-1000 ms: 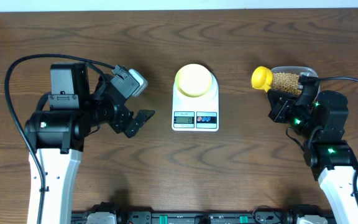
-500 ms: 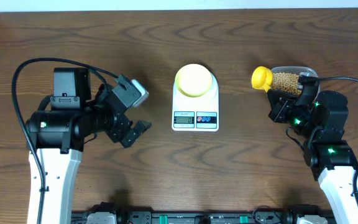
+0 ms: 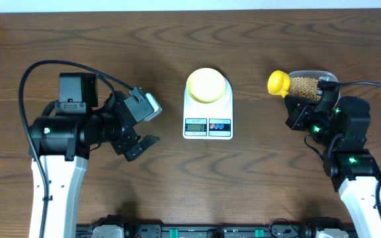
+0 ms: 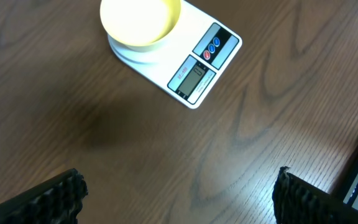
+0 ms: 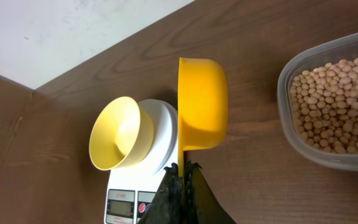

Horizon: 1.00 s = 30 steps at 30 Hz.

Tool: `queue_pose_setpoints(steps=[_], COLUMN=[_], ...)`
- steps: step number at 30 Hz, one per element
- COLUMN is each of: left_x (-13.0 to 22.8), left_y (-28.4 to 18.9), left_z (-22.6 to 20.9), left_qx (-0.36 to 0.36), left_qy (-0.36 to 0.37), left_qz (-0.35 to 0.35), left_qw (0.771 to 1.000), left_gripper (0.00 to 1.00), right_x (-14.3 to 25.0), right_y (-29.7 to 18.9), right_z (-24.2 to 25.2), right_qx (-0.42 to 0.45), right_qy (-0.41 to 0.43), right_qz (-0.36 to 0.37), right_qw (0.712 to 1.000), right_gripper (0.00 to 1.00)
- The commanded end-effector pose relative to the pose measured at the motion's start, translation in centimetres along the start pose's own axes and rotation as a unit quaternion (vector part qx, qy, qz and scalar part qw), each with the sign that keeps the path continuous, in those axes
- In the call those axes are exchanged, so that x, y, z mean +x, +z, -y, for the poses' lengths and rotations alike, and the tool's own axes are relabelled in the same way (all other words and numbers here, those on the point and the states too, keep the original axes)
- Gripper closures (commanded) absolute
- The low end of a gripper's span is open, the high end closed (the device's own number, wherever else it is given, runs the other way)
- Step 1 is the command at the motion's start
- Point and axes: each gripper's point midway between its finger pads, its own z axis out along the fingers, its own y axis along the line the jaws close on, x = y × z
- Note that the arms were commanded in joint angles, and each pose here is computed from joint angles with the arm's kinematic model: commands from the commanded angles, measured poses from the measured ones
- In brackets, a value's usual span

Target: Scoop item into bowl and weigh 50g on scale

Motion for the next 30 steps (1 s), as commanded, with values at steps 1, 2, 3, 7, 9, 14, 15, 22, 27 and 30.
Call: queue_pose_setpoints(steps=[1,2,3,7,9,14,15,22,27,30], left_x=[0.2,0.3,0.4,0.5,0.7,0.8,0.8,0.8,0.8,0.8], left_y=[0.5,0.6,0.8,1.4,1.6,1.7,1.7,1.7,1.7,1.7], left_z=[-0.3,-0.3,-0.4,-0.5,-0.6,-0.4,-0.5,-0.5,-0.5,-0.5], left_qx=[0.009,0.011,0.014,0.026,0.030,0.034,0.034,0.034,0.034,0.034], left_qy=[0.000,-0.001,-0.003,-0.012,-0.017,-0.020,-0.020,-0.020,-0.019,-0.019], left_qz=[-0.007,-0.008,-0.010,-0.015,-0.018,-0.021,-0.022,-0.022,-0.022,-0.022], left_qw=[1.000,1.000,1.000,0.999,0.999,0.999,0.999,0.999,0.999,0.999], left_gripper=[0.02,0.02,0.02,0.02,0.02,0.02,0.02,0.02,0.02,0.02], right_x=[-1.0,-1.0,-1.0,-1.0,-1.0,-1.0,-1.0,-1.0,-1.1,-1.4], right_y=[-0.3,-0.3,-0.3,-0.2,-0.3,-0.3,-0.3,-0.3,-0.3,-0.3], right_z=[-0.7,-0.7,-0.7,-0.7,-0.7,-0.7,-0.7,-0.7,-0.7,-0.9], right_qx=[-0.008,-0.008,-0.008,-0.008,-0.008,-0.008,-0.008,-0.008,-0.008,-0.009], right_qy=[-0.012,-0.012,-0.012,-0.012,-0.012,-0.012,-0.012,-0.052,-0.090,-0.092], right_qz=[0.010,0.010,0.010,0.009,0.009,0.010,0.010,0.010,0.011,0.014], right_qw=[1.000,1.000,1.000,1.000,1.000,1.000,1.000,0.999,0.996,0.996], right_gripper=[0.99,0.99,0.99,0.99,0.99,0.99,0.99,0.99,0.99,0.99])
